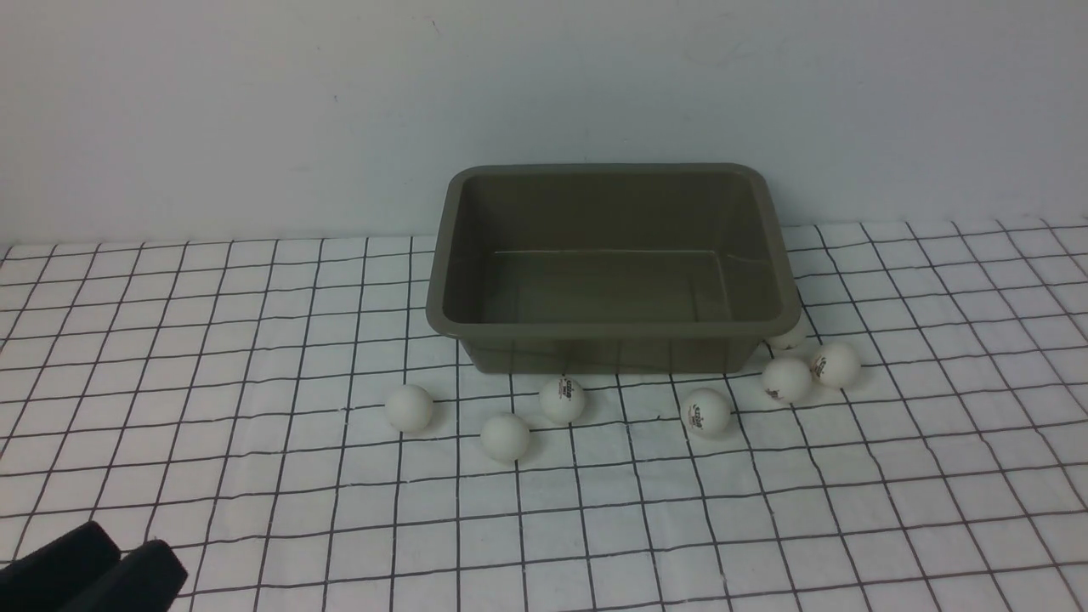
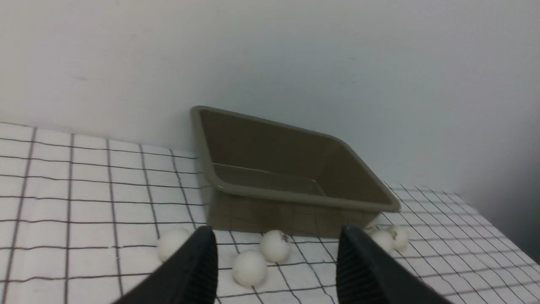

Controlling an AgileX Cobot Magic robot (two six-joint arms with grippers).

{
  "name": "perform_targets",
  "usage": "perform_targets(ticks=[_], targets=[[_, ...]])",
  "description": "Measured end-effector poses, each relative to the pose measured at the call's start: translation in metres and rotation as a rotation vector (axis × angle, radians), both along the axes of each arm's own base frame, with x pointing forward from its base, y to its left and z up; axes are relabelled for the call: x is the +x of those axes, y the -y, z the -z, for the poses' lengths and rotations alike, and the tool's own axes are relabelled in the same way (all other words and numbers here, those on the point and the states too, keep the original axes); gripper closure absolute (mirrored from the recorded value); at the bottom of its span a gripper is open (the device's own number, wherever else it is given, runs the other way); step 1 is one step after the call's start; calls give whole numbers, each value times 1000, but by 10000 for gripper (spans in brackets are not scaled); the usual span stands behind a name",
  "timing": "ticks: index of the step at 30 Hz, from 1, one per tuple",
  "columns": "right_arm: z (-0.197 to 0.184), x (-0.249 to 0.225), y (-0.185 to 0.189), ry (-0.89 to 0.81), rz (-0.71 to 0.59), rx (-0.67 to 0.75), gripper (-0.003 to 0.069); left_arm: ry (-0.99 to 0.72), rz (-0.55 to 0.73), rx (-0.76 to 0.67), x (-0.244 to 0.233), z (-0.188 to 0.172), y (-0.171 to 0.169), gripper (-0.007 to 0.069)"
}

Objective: Put the table tennis balls into the box on the white checkered tablecloth.
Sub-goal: 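Reach for and grasp a ping pong ball on the table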

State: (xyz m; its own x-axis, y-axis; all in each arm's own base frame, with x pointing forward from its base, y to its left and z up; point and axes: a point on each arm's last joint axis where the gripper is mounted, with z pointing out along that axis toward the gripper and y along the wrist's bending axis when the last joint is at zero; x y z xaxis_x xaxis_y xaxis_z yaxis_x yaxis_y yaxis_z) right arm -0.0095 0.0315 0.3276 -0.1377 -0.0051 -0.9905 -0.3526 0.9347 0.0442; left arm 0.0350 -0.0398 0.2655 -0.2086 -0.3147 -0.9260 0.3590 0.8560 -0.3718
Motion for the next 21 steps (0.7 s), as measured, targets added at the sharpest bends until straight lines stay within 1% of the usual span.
perform_targets(ticks=[3,8,10,17,21], targets=[[1,9,0,-53,-7,-16,197,-56,34,102,4,-13,1,269],[2,28,-1,-141,-17,-48,197,-100,34,182,14,-25,-1,269],[4,44,-1,-201,-31,-95,197,-129,23,244,22,-30,-3,269],[1,88,-1,-349,-60,-158,197,-133,20,322,30,-31,-6,269],[-12,130,-1,-415,-97,-232,197,-101,-4,335,31,-33,-7,269]])
